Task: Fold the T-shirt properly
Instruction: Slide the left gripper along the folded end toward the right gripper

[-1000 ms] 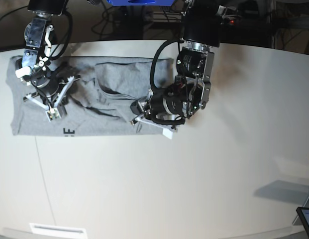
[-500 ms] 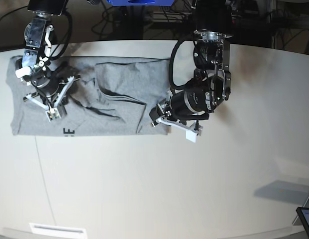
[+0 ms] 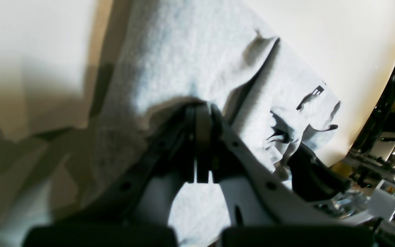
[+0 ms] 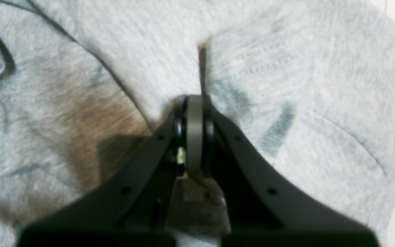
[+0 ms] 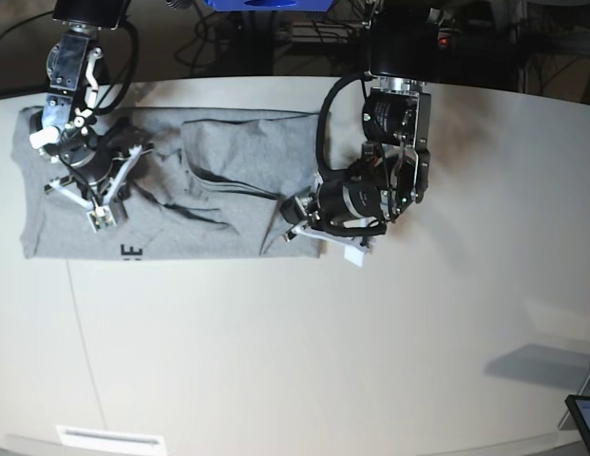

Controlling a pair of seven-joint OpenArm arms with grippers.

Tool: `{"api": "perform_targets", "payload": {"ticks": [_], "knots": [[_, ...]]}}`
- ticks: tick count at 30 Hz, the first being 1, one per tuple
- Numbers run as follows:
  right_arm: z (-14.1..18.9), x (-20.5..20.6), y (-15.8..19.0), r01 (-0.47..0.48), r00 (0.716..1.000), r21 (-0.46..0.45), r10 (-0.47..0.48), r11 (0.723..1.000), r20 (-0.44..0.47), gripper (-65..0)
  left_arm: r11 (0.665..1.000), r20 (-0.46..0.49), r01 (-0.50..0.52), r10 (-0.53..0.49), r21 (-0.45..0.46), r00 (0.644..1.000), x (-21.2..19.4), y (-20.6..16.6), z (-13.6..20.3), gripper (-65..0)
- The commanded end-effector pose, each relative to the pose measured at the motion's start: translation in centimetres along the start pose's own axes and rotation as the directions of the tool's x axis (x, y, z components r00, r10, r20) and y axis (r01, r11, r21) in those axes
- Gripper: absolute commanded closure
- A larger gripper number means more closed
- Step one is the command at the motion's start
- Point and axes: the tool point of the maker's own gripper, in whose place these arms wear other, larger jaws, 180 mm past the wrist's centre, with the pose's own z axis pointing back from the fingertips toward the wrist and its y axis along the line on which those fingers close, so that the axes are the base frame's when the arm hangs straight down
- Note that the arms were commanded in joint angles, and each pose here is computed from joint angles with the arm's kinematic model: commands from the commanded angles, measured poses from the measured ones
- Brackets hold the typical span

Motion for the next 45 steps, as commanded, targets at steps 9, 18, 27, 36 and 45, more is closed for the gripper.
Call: {"api": "perform_targets", "payload": {"ticks": [9,18,27,36,45], "knots": [[-0.1,-2.0,0.1,-0.011,0.996,0.001,0.011,1.000,-0.084,0.0,0.998,-0.062,0.014,-0.018,-0.057,0.998,-1.1,-3.4,-2.0,0.0],[-0.1,-2.0,0.1,-0.010,0.996,0.000,0.010,1.000,-0.084,0.0,0.995,-0.087,0.040,-0.048,-0.094,0.995,-1.7,-6.2,-2.9,0.0],[-0.1,-2.0,0.1,-0.010,0.996,0.000,0.010,1.000,-0.084,0.0,0.993,-0.057,0.047,-0.053,-0.104,0.997,-0.3,-7.6,-3.5,0.0],[-0.1,-1.9,0.0,-0.011,0.996,-0.002,0.011,1.000,-0.083,0.0,0.980,-0.022,0.180,-0.182,-0.088,0.983,-0.8,-7.4,-7.0,0.0],[-0.6,-3.1,-0.4,-0.011,0.993,0.003,0.012,1.000,-0.117,0.0,0.968,0.006,0.229,-0.230,-0.106,0.973,-0.5,-9.1,-7.0,0.0]]}}
